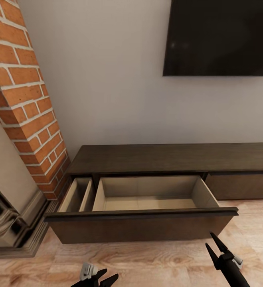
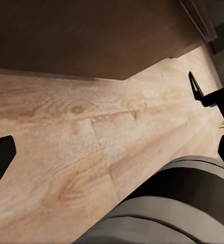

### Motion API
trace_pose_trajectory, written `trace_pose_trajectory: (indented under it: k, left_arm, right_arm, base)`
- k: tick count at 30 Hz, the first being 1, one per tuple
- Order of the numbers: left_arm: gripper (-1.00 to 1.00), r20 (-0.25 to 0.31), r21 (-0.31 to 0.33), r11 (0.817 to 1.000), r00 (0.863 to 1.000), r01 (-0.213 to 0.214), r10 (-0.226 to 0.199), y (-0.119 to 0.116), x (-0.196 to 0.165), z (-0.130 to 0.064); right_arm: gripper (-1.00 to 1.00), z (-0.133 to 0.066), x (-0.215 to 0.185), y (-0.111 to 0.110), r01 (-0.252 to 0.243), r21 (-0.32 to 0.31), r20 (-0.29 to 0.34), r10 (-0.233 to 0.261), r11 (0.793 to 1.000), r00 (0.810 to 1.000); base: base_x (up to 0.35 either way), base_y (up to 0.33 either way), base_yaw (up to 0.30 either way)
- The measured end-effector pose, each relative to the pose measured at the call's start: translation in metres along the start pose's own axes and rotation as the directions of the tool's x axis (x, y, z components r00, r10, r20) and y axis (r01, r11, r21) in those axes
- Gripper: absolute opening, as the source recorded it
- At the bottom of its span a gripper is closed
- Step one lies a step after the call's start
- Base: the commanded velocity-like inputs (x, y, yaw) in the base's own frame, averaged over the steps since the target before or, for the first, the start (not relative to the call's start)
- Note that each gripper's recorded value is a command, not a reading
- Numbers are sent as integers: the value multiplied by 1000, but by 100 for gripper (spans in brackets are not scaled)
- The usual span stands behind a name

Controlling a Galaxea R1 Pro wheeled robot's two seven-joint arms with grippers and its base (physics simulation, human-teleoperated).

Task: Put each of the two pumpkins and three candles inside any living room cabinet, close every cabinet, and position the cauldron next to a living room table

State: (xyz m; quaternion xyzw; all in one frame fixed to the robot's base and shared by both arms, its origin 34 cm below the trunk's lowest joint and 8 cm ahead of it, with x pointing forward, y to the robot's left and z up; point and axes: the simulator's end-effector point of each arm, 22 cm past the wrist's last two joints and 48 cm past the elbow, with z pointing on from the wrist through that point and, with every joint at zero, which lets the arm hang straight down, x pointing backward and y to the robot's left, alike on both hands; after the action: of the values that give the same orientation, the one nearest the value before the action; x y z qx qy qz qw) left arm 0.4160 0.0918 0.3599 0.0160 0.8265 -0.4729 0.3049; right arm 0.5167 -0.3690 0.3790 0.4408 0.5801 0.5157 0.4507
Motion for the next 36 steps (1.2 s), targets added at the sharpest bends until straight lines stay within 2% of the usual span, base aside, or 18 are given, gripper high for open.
trace_pose_trajectory:
  k: [12,22,36]
  left_arm:
    - [100,25,5,999,999,-32,32,-10,-14,-4]
    - [100,9,-22,999,1000,-24,24,-13,-24,-13]
    - [100,8,-25,1000,1000,-19,19,-33,-45,-20]
  right_arm:
    - [100,3,-5,23,21,-47,13,-21,999,1000]
    - [100,8,-9,46,26,-47,14,-26,999,1000]
    - [100,13,-11,76,29,-39,6,-29,999,1000]
  base:
    - [0,0,0]
    - [0,0,0]
    - [0,0,0]
